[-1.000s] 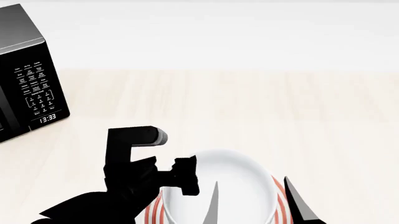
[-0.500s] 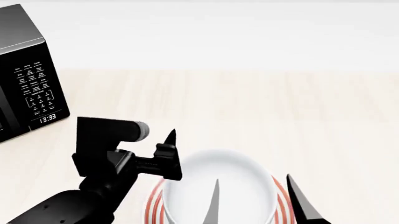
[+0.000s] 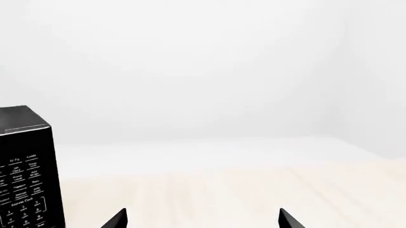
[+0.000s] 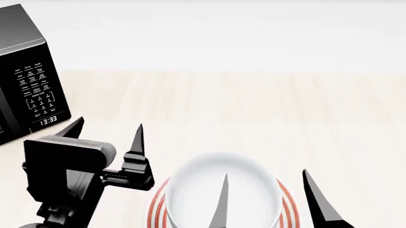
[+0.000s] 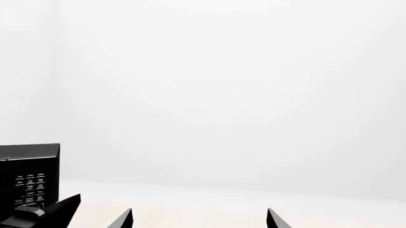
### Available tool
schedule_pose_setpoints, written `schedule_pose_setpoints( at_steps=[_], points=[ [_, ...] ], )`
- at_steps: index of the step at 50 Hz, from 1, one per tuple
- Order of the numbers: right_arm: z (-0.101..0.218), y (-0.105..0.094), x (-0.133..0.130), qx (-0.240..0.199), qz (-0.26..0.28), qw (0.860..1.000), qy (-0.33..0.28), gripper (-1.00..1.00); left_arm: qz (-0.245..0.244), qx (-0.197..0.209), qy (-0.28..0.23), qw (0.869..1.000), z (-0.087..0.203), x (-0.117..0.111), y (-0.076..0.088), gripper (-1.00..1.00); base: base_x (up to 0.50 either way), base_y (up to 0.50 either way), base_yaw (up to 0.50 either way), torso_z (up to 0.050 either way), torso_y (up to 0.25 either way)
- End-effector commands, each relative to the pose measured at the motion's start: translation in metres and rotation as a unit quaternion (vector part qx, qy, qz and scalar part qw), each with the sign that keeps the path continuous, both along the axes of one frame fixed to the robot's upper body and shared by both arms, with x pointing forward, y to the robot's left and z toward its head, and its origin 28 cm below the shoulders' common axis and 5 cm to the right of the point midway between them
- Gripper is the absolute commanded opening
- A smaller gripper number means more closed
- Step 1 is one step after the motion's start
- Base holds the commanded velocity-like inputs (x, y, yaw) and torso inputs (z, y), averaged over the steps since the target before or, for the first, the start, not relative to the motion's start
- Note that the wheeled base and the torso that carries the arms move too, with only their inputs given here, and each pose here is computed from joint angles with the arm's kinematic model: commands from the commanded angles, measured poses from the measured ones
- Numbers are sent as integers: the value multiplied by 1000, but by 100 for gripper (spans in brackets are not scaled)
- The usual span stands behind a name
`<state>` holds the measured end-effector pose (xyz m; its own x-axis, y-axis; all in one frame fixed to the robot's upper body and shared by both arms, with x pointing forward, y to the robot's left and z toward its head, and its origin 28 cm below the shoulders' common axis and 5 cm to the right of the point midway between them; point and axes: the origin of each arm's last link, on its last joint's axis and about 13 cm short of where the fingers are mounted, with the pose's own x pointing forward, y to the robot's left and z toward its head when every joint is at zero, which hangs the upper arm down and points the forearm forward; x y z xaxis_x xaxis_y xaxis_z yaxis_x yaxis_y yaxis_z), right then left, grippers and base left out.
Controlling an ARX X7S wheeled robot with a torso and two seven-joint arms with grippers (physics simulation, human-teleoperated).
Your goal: Pick up the white bowl and put it on the plate.
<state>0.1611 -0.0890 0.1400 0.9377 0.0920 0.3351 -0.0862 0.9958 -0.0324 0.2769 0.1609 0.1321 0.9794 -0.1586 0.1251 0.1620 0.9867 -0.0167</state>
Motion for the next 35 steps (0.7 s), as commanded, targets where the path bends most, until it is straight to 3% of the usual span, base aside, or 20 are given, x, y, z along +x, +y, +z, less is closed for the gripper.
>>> schedule_pose_setpoints(
  at_steps=[1, 5, 7, 8, 26, 35],
  points=[
    [11, -1, -6, 2, -1, 1000, -17, 100, 26, 13, -46, 999, 1, -20, 9, 100, 0, 0, 0, 0, 0],
    [15, -1, -8, 4, 1, 1000, -24, 100, 33, 26, -70, 997, 3, -28, 12, 100, 0, 0, 0, 0, 0],
    [16, -1, -9, 7, 3, 1000, -25, 100, 27, 5, -50, 998, 3, -33, 13, 100, 0, 0, 0, 0, 0],
    [18, -1, -10, 7, 3, 1000, -28, 100, 31, 26, -72, 997, 2, -37, 13, 100, 0, 0, 0, 0, 0],
    [35, 0, -23, 6, 10, 998, -60, 100, 58, 35, -120, 990, 9, -82, 25, 100, 0, 0, 0, 0, 0],
    [40, 1, -28, 3, 14, 997, -70, 100, 80, 29, -118, 989, 4, -94, 29, 100, 0, 0, 0, 0, 0]
  ],
)
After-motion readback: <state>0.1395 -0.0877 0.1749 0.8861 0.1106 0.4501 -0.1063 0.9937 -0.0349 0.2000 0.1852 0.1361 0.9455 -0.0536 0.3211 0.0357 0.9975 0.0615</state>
